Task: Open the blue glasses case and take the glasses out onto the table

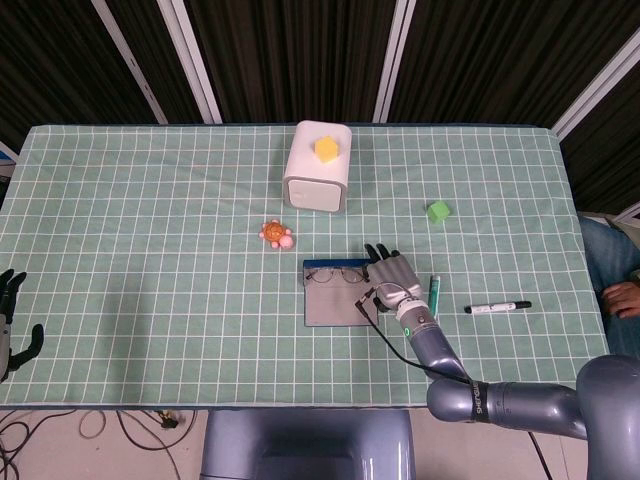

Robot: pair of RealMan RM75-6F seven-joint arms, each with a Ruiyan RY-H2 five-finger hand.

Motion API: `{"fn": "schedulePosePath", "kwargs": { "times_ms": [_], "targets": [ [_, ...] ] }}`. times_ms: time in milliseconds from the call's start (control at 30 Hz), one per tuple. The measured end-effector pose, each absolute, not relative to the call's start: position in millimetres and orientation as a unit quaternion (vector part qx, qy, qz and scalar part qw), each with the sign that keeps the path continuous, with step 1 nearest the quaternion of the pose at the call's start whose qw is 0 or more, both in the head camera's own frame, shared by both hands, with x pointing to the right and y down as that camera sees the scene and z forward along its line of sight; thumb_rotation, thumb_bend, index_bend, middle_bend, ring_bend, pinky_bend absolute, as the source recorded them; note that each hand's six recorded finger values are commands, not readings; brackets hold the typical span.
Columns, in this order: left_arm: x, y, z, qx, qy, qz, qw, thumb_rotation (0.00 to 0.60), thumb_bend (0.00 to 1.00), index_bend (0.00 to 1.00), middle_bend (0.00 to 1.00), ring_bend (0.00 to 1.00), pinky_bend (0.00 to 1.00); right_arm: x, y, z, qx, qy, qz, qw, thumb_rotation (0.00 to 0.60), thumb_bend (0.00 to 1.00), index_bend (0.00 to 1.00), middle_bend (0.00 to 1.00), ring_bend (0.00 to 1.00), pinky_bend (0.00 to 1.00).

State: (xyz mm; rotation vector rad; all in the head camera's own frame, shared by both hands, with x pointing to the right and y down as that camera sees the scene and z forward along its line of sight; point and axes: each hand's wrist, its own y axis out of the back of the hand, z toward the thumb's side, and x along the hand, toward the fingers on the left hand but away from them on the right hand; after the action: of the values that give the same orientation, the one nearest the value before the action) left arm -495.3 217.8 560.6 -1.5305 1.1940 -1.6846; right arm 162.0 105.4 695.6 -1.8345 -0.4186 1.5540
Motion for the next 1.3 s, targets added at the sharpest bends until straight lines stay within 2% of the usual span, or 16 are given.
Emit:
{"fn": "schedulePosePath", "kwargs": {
  "times_ms": [100,233,533,700,833,1067,1300],
  "targets": [
    [-495,218,561,-0.572,0.446,-0.628,0.281,0.6,0.46,0.03,0.0,0.0,0.0,160,105,688,-0.711,-0.169,0.592,0.338,0.6,0.3,0.3,0.02,0.0,0.2],
    [-495,217,561,-0.573,0.447,-0.627,0.28,0.6,0.46,0.03,0.0,0.0,0.0,159,96,673,-0.711,-0.185,0.592,0.332,0.6,0.28,0.26,0.07,0.02,0.2],
    [-496,217,563,-0.573,0.45,-0.63,0.269,0.6,0.46,0.03,0.0,0.0,0.0,167,70,658,-0.691,-0.184,0.631,0.3,0.6,0.26,0.25,0.15,0.11,0.2],
    [-494,218,566,-0.577,0.447,-0.631,0.264,0.6,0.46,0.03,0.0,0.0,0.0,166,54,661,-0.697,-0.171,0.651,0.247,0.6,0.36,0.3,0.22,0.18,0.2],
    [-495,218,566,-0.575,0.45,-0.632,0.26,0.6,0.46,0.03,0.0,0.0,0.0,160,36,664,-0.704,-0.164,0.654,0.222,0.6,0.4,0.31,0.24,0.2,0.2],
    [-498,217,567,-0.571,0.455,-0.635,0.252,0.6,0.46,0.03,0.0,0.0,0.0,148,6,672,-0.713,-0.161,0.653,0.199,0.6,0.4,0.31,0.23,0.2,0.2],
    [-498,217,569,-0.572,0.454,-0.637,0.246,0.6,0.46,0.03,0.0,0.0,0.0,127,2,690,-0.718,-0.161,0.655,0.175,0.6,0.31,0.31,0.23,0.2,0.2]
  ]
}}
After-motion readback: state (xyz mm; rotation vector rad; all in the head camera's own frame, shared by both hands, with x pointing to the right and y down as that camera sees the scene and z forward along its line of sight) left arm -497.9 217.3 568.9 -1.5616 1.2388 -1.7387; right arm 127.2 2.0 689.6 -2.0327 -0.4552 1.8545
